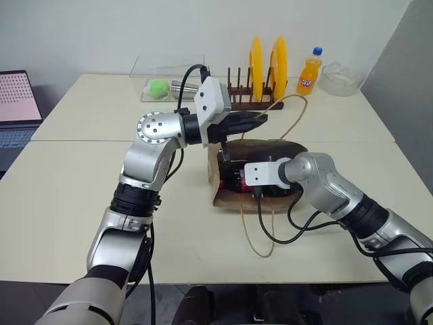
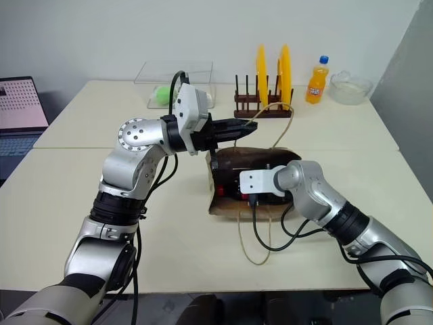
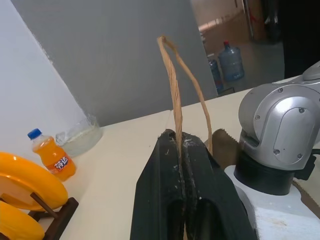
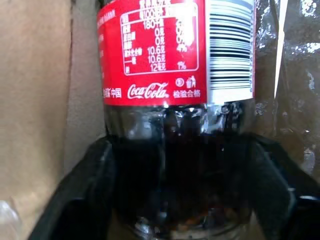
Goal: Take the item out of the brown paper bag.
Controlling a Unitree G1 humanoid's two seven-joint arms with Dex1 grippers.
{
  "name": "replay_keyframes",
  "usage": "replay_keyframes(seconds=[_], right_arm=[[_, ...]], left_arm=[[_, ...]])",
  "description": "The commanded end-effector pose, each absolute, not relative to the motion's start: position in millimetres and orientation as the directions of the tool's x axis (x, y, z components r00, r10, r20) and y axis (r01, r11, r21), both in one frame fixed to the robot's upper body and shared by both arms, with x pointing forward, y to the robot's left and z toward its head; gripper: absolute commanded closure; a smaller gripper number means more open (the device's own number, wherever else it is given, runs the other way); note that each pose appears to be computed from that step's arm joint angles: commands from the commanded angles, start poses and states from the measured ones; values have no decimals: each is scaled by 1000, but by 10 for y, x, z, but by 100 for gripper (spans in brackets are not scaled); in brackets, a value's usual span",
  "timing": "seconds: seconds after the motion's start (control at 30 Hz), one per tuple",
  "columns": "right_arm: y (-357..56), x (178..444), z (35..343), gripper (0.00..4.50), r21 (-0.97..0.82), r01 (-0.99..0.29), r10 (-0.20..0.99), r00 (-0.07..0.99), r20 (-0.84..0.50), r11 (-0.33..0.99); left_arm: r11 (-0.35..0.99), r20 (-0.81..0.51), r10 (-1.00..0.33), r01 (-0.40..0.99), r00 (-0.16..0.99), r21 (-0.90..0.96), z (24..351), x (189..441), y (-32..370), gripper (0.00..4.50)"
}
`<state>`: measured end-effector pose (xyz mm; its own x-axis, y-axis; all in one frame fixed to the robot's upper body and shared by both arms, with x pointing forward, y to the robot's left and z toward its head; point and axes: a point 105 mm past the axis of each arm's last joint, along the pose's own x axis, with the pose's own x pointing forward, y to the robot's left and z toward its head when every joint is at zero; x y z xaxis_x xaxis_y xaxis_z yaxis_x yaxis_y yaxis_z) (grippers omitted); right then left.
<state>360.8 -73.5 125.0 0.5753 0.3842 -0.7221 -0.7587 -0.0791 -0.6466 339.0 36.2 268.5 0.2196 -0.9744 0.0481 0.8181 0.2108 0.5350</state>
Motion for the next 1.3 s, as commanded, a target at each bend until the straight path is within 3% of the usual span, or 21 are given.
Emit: replay_keyframes(seconds=[0.03,0.43,0.67,0.87,1.07,1.2,1.3], right_arm=[[-722,3604,1424,139,-686,-723,412,602,-684,-81],[-599,3209,2135,139,-746,-663,604,574,-553,-53],[-674,2814,2420,139,-722,-686,704,471,-532,-87],[-677,2591,2695,139,-680,-732,835,388,-390,23],[-1017,2670,3067,139,-698,-680,805,533,-260,225],[-1694,2939,3227,139,-753,-535,598,765,-239,383],[-2138,3067,3150,139,-784,-469,447,851,-277,407]], left_arm=[[209,66,-976,793,209,572,2755,3361,357,450],[223,16,-963,761,269,610,2623,3527,413,450],[233,-11,-952,750,305,619,2551,3633,424,450],[231,-27,-949,748,315,622,2505,3664,432,450],[242,-37,-940,742,338,626,2481,3695,468,450],[243,-46,-937,740,347,627,2453,3702,507,450],[242,-51,-936,740,349,628,2441,3700,522,450]])
